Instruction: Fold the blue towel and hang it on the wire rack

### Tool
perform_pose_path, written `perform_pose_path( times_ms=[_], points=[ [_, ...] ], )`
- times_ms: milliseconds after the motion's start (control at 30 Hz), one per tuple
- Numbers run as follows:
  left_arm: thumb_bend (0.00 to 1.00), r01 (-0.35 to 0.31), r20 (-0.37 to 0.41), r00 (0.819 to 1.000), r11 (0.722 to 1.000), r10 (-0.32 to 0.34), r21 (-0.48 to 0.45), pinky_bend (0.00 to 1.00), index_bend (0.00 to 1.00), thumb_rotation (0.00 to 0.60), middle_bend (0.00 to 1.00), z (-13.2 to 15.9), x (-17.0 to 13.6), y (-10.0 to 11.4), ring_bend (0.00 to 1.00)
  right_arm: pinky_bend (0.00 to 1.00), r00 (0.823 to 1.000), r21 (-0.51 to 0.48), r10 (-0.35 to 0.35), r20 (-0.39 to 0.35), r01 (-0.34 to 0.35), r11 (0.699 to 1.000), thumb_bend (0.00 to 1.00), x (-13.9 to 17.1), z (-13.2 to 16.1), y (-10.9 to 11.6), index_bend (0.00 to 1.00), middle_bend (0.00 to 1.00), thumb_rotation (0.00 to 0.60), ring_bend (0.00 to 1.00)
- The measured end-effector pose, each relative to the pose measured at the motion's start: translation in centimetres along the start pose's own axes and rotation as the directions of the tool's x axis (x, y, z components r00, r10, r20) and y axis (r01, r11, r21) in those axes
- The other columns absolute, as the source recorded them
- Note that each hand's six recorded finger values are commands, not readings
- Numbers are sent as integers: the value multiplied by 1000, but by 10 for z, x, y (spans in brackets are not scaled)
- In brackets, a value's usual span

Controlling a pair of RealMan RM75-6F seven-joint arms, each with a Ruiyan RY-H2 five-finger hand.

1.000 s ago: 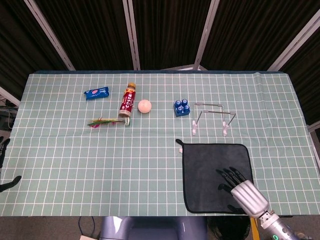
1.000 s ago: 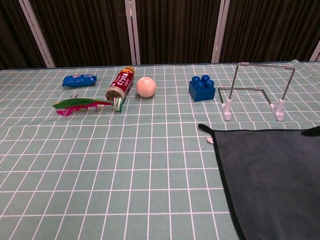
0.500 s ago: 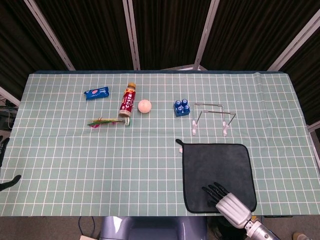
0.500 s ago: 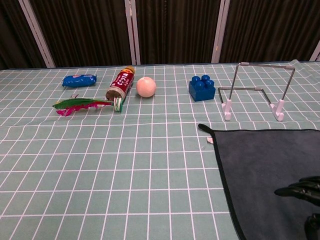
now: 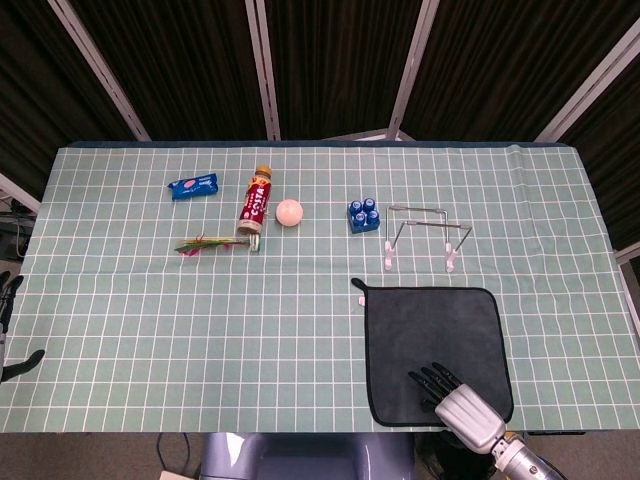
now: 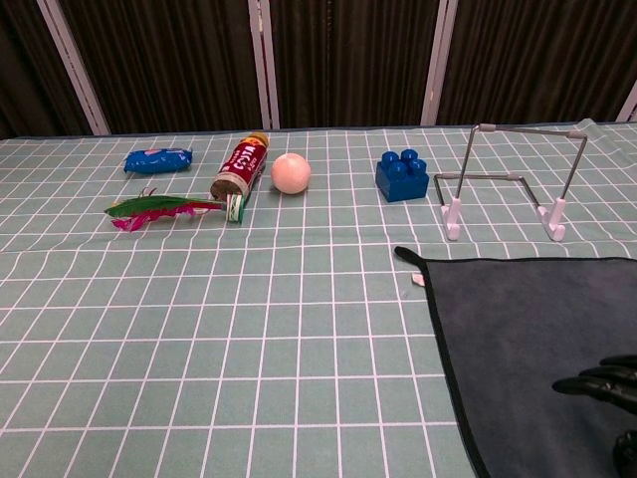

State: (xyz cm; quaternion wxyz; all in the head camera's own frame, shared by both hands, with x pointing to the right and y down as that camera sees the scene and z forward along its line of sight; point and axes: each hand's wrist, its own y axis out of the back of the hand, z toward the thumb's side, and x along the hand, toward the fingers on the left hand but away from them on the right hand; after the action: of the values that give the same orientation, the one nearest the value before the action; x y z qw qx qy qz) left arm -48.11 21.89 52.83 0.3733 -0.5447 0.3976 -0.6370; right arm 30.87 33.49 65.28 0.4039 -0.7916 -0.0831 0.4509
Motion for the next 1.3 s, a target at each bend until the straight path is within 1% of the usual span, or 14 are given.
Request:
perform_pose_path(
  times_ms=[367,600,800,933,1100,1300],
  points=[
    [0,4,2,1000,1000,-4,-1,0,0,600,0,1,0,-1,0,0,1000,2,-7,17,7,1000,181,-1,-5,0,427,0,600,0],
    [0,5,2,1000,1000,-5,0,0,0,600,0,1,0,-1,0,0,1000,15,8,20,-9,1000,180,1,-5,-4,427,0,600,0],
    [0,7,3,1000,1000,-7,4,0,0,600,0,1,0,-1,0,0,1000,57,12,18,-13,998,179,2,-6,-6,427,0,600,0],
    [0,7,5,1000,1000,-7,4,0,0,600,0,1,0,-1,0,0,1000,61,10,20,-11,998,184,2,-6,-7,426,0,600,0],
    [0,7,6,1000,1000,-8,4,0,0,600,0,2,0,-2,0,0,1000,60,3,27,-5,998,264,1,-8,-8,427,0,600,0],
    [0,7,7,1000,1000,-7,5,0,0,600,0,2,0,-2,0,0,1000,53,-2,28,0,999,332,1,-8,-7,429,0,600,0]
  ],
)
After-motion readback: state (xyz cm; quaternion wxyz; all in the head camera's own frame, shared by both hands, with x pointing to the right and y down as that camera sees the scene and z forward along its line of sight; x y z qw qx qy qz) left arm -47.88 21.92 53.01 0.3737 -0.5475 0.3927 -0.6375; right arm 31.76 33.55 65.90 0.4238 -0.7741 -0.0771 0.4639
